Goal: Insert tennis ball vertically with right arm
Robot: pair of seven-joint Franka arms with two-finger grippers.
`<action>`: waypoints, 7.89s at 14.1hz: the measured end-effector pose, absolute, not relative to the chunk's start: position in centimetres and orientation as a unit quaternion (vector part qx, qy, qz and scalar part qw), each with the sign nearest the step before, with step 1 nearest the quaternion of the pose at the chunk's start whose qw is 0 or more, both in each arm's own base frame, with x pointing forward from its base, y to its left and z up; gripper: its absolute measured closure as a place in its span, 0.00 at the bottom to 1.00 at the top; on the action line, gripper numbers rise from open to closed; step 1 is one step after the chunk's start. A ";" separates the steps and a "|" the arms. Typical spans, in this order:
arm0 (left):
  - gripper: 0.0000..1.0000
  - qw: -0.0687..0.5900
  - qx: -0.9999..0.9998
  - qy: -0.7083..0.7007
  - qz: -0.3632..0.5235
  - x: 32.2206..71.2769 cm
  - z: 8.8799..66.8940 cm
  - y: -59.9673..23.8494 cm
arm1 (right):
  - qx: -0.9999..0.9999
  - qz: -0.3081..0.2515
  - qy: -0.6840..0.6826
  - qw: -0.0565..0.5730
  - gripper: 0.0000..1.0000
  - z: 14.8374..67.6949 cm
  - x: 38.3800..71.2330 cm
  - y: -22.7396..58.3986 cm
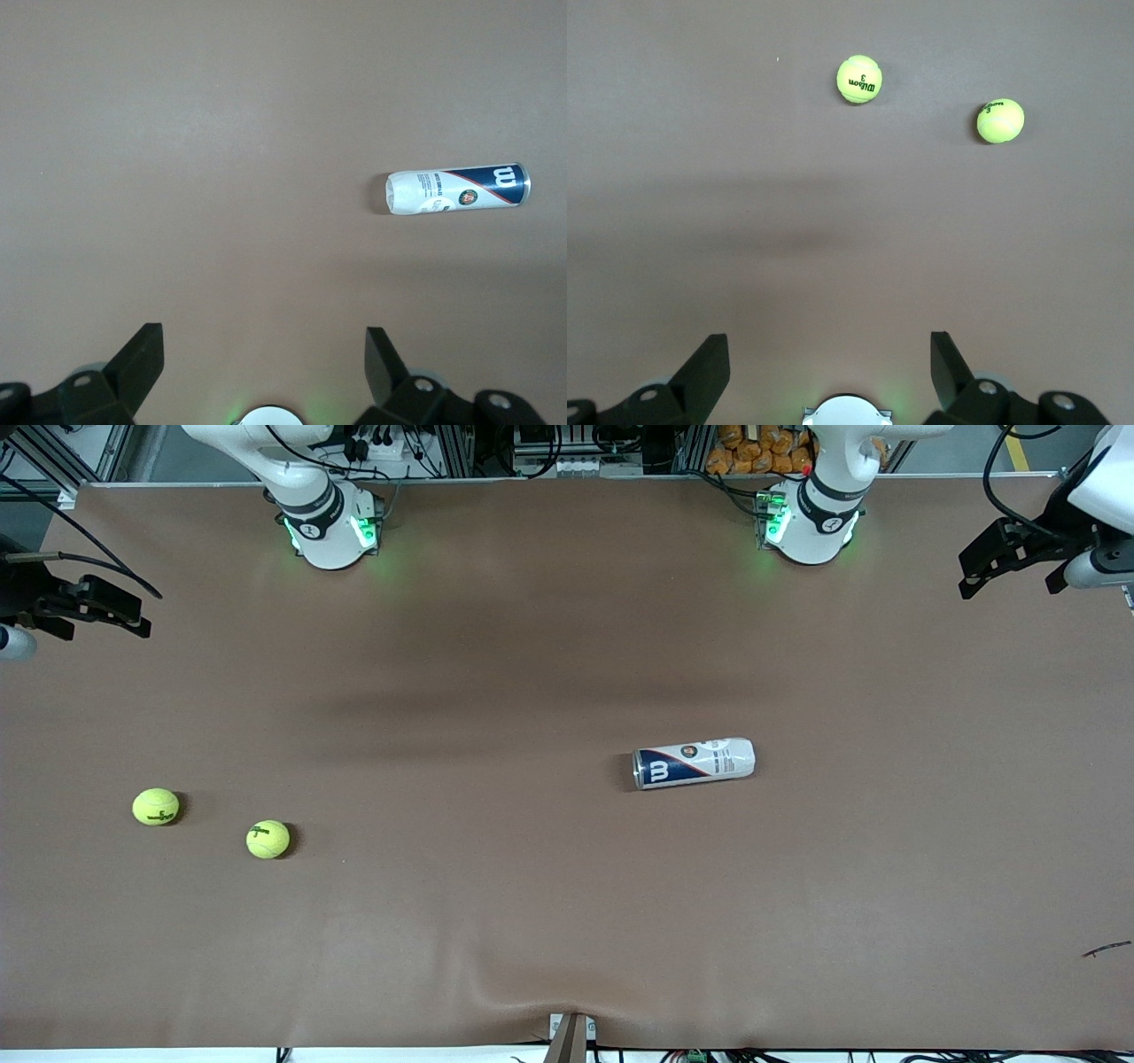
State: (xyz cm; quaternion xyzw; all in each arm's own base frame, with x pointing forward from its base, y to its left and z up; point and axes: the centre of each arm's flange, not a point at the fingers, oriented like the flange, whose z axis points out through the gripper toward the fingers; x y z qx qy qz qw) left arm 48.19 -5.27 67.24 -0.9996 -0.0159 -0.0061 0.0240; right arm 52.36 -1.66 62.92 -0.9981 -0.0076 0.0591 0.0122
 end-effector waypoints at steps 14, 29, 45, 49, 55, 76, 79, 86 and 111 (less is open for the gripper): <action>0.00 0.025 -0.999 -0.027 0.002 48.1 67.3 -4.0 | -0.998 0.059 -0.008 0.012 0.00 62.9 52.4 -1.7; 0.00 0.033 -0.993 0.108 0.034 52.0 60.3 -16.8 | -0.998 0.059 -0.003 0.013 0.00 62.9 52.3 -2.1; 0.00 0.131 -0.791 0.586 0.120 54.0 29.6 -41.0 | -0.998 0.060 0.004 0.013 0.00 62.9 52.3 -2.9; 0.00 0.148 -0.758 0.619 0.142 54.2 26.8 -40.6 | -0.998 0.060 0.004 0.013 0.00 62.9 52.3 -2.9; 0.00 0.202 -0.722 0.642 0.160 53.3 24.3 -41.2 | -0.998 0.061 0.005 0.013 0.00 62.9 52.3 -2.9; 0.00 0.260 -0.707 0.619 0.222 52.4 17.8 -39.5 | -0.998 0.066 0.011 0.015 0.00 62.7 52.1 -4.6; 0.00 0.269 -0.702 0.621 0.222 52.5 17.6 -39.3 | -0.998 0.067 0.012 0.016 0.00 62.7 52.0 -4.8; 0.00 0.269 -0.703 0.620 0.222 52.6 17.0 -39.1 | -0.998 0.067 0.011 0.016 0.00 62.7 52.0 -4.9; 0.18 0.258 -0.719 0.626 0.158 53.9 17.4 -41.4 | -0.997 0.069 0.000 0.020 0.00 62.3 52.1 -5.5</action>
